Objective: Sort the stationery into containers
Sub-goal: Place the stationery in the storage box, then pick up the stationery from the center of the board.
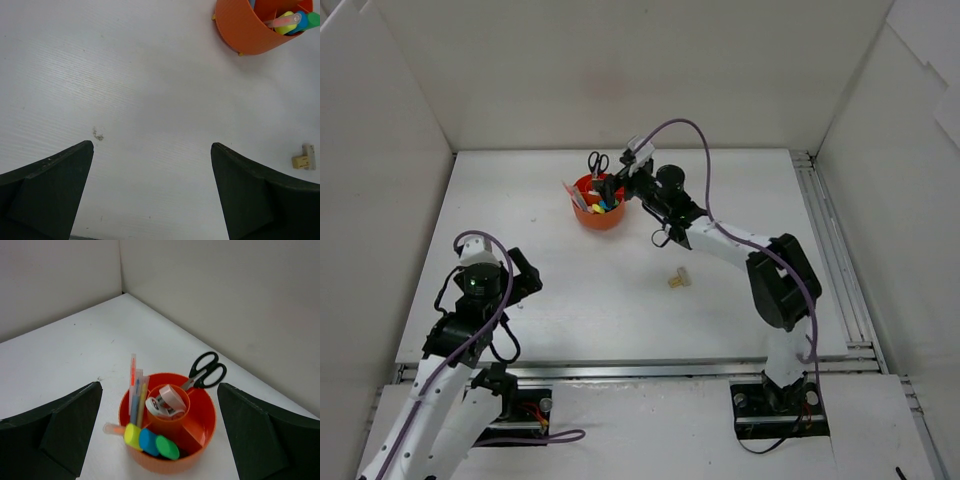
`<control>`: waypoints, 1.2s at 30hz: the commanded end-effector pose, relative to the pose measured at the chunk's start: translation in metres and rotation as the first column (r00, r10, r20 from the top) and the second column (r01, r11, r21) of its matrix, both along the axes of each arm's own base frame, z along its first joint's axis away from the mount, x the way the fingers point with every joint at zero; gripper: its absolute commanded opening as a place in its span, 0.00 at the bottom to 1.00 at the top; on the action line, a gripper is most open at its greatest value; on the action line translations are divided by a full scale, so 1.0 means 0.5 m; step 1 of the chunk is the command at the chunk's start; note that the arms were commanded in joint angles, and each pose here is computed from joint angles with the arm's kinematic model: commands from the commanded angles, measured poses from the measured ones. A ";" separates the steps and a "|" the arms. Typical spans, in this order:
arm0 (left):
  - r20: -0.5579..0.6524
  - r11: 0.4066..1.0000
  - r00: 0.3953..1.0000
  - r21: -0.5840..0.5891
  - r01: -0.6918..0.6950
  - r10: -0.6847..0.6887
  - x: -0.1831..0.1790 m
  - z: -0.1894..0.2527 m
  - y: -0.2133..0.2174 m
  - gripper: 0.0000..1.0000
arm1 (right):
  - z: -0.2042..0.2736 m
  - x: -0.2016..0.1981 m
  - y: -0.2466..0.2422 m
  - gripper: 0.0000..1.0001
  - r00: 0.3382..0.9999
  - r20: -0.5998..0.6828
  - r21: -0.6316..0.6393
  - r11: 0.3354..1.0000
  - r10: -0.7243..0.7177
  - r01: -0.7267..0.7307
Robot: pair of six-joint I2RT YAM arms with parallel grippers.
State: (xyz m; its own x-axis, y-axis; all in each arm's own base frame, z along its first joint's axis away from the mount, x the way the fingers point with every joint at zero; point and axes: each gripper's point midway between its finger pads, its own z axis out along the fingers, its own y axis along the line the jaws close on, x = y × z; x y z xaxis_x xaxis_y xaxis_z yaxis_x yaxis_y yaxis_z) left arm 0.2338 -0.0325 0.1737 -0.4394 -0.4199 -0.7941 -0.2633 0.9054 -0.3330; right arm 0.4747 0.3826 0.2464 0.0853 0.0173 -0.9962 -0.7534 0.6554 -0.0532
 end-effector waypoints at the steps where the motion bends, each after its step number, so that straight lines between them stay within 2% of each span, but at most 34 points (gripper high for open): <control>1: 0.087 0.999 0.996 -0.043 0.030 -0.026 0.022 0.068 -0.019 0.99 | 0.126 -0.040 -0.080 0.98 0.993 0.026 0.102 0.988 -0.117 0.114; 3: 0.090 0.998 0.995 -0.045 0.043 -0.039 0.025 0.071 -0.024 1.00 | 0.095 -0.048 -0.123 0.98 0.973 -0.100 0.090 0.972 -0.209 0.218; 6: 0.091 0.996 0.994 -0.051 0.069 -0.064 0.034 0.074 -0.036 1.00 | -0.001 -0.082 -0.201 0.98 0.881 -0.318 -0.086 0.937 -0.349 0.340; 7: 0.088 0.995 0.993 -0.056 0.085 -0.080 0.036 0.072 -0.042 0.99 | -0.055 -0.099 -0.256 0.98 0.787 -0.394 -0.215 0.880 -0.475 0.423; 9: 0.096 0.992 0.990 -0.058 0.111 -0.105 0.040 0.072 -0.053 0.99 | -0.130 -0.141 -0.310 0.98 0.682 -0.455 -0.375 0.818 -0.573 0.436; 12: 0.090 0.989 0.988 -0.067 0.133 -0.127 0.041 0.064 -0.062 1.00 | -0.235 -0.205 -0.376 0.98 0.565 -0.497 -0.514 0.748 -0.658 0.419; 16: 0.081 0.981 0.982 -0.079 0.176 -0.170 0.038 0.060 -0.078 0.99 | -0.307 -0.253 -0.431 0.98 0.453 -0.551 -0.561 0.712 -0.701 0.421; 22: 0.062 0.980 0.982 -0.079 0.183 -0.179 0.037 0.045 -0.080 1.00 | -0.382 -0.273 -0.434 0.95 0.381 -0.623 -0.590 0.730 -0.683 0.344; 25: 0.056 0.980 0.982 -0.078 0.183 -0.179 0.036 0.042 -0.080 1.00 | -0.409 -0.269 -0.440 0.83 0.349 -0.624 -0.613 0.715 -0.700 0.337; 27: 0.056 0.980 0.983 -0.077 0.181 -0.177 0.035 0.042 -0.079 1.00 | -0.423 -0.268 -0.441 0.79 0.333 -0.627 -0.623 0.710 -0.704 0.328; 31: 0.055 0.983 0.984 -0.067 0.172 -0.168 0.037 0.039 -0.074 1.00 | -0.439 -0.272 -0.438 0.70 0.316 -0.638 -0.628 0.712 -0.702 0.314; 36: 0.038 0.983 0.985 -0.062 0.172 -0.170 0.041 0.029 -0.075 0.99 | -0.445 -0.270 -0.413 0.66 0.325 -0.674 -0.607 0.748 -0.663 0.268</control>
